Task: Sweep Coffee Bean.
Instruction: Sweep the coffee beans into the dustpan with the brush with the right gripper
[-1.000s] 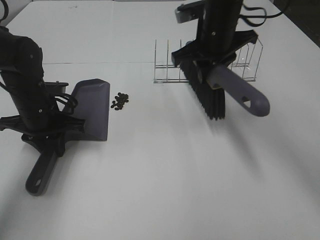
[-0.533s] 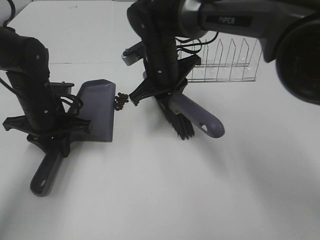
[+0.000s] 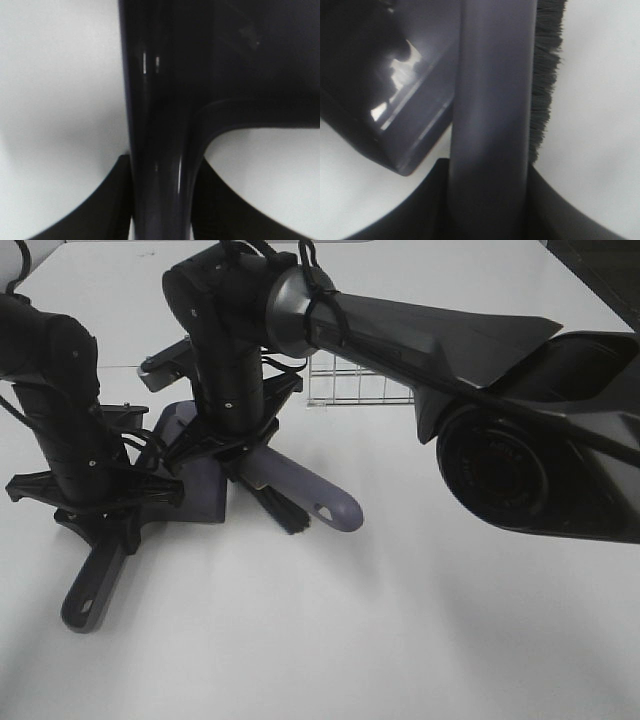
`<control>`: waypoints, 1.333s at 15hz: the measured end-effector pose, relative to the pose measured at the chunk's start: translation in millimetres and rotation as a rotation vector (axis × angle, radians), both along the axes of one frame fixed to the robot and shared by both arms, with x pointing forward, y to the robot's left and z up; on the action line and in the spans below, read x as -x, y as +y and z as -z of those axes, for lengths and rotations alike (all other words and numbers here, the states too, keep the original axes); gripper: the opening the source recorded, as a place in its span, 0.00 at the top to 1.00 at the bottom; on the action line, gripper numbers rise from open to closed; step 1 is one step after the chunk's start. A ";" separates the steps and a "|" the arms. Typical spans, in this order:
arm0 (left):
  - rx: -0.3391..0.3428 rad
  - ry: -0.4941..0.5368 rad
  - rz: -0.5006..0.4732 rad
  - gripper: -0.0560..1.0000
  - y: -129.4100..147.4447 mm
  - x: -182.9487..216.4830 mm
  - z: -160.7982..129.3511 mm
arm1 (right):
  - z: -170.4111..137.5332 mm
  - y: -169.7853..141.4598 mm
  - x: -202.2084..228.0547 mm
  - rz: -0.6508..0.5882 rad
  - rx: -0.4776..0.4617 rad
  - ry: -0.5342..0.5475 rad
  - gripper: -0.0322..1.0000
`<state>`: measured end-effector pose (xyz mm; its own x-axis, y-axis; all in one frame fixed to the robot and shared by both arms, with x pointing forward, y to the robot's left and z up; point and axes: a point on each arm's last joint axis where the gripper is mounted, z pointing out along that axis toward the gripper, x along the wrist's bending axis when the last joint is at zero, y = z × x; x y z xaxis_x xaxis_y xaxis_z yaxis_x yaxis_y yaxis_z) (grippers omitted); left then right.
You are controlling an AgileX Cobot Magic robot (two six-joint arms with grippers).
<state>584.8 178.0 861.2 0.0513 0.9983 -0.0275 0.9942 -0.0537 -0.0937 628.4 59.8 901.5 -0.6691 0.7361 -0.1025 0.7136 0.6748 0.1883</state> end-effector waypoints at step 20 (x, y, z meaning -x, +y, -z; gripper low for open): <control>-0.001 0.005 0.000 0.70 0.1 0.4 0.0 | -153.8 -297.5 -47.6 0.622 0.003 -0.121 0.69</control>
<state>584.3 178.1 861.3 0.0514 0.9983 -0.0264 0.9937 -0.0538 -0.0985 676.0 -237.6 1055.3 -0.0993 0.9832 -0.1533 0.9464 0.1409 0.2907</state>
